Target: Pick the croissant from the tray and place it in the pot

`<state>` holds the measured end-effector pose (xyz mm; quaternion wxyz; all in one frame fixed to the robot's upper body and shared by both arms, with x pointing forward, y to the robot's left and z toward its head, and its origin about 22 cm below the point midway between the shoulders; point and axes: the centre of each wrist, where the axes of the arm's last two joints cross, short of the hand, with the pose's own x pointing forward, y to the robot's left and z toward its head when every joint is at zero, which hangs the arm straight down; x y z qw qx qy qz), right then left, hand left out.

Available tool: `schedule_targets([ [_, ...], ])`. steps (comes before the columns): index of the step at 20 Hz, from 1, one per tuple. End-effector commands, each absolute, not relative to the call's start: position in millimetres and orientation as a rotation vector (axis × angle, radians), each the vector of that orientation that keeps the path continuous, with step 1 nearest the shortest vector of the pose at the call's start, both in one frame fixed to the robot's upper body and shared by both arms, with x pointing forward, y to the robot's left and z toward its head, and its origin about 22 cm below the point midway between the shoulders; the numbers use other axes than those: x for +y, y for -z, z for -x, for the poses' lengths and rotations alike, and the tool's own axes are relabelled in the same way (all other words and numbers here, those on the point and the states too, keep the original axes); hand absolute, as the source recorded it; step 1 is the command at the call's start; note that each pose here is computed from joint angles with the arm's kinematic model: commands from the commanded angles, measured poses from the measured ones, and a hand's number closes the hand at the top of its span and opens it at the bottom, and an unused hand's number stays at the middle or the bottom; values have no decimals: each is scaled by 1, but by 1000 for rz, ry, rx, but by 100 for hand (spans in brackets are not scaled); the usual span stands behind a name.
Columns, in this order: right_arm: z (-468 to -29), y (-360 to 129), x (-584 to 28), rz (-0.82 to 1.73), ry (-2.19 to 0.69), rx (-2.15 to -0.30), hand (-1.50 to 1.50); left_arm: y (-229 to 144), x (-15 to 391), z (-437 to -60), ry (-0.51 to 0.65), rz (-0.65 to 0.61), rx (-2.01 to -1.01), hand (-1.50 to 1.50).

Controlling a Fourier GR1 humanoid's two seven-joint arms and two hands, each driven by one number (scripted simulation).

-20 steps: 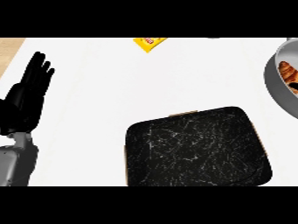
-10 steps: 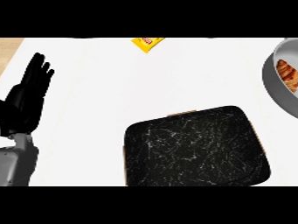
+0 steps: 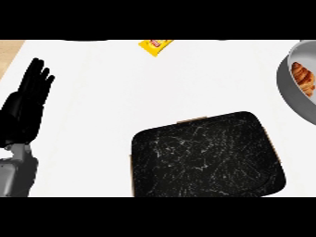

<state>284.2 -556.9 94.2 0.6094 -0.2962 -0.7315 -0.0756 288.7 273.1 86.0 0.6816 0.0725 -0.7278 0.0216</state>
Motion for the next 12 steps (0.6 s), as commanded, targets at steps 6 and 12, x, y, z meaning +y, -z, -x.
schedule_targets([
  [6,-238,-101,-591,655,155,-1685,-150,-81,282,-283,-47,-179,-1627,0],
  [12,-218,-108,-605,664,150,-1675,-150,-92,269,-285,-36,-150,-1628,0],
])
